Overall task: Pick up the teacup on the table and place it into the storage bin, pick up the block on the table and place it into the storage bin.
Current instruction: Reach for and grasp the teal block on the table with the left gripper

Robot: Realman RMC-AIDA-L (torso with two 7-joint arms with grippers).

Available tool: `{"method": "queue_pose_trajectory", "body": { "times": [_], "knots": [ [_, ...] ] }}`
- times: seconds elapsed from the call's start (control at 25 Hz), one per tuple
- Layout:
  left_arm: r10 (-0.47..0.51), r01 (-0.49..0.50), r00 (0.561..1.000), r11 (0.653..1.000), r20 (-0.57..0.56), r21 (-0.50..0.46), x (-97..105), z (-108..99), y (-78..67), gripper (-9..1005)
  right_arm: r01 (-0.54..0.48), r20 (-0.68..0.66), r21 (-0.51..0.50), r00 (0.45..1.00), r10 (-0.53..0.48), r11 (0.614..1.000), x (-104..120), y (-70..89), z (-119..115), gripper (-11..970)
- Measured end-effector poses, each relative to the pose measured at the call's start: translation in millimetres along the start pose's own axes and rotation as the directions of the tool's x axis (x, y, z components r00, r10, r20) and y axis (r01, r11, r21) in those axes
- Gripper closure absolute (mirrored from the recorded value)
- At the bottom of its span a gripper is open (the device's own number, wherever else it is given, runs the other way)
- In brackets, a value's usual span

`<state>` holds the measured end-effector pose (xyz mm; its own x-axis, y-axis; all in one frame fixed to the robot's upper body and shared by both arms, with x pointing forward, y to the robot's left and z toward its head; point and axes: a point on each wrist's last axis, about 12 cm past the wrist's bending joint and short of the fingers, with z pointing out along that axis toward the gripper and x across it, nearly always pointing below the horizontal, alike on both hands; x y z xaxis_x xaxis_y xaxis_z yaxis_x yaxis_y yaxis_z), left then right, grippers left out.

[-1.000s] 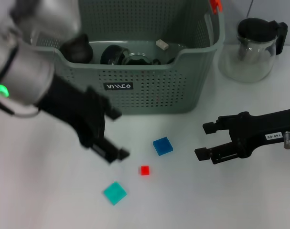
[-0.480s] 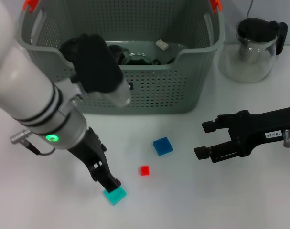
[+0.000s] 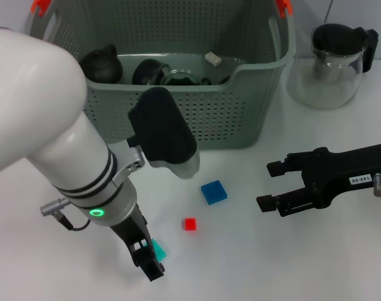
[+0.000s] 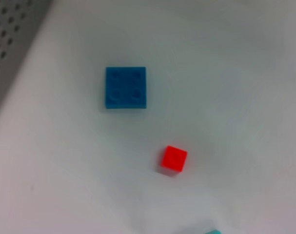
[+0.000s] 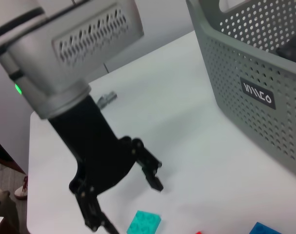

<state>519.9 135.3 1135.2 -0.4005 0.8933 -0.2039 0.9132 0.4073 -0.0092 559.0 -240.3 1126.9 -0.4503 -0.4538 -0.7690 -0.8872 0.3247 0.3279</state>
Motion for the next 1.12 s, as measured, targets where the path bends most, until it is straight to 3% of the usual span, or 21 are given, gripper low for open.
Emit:
{"method": "queue_pose_trajectory", "body": {
  "times": [0.76,1.12],
  "knots": [
    [0.011,-0.011,1.0,1.0,-0.022,-0.008,-2.2,20.3,-4.7,63,-0.001,0.0,-0.001,1.0,0.001,1.0,1.1,0.2,-0.1,14],
    [0.005,-0.005,1.0,1.0,-0.019,-0.01,-1.6,23.3,-3.6,287,-0.001,0.0,0.0,1.0,0.001,1.0,1.1,0.1,-0.1,14]
  ]
}}
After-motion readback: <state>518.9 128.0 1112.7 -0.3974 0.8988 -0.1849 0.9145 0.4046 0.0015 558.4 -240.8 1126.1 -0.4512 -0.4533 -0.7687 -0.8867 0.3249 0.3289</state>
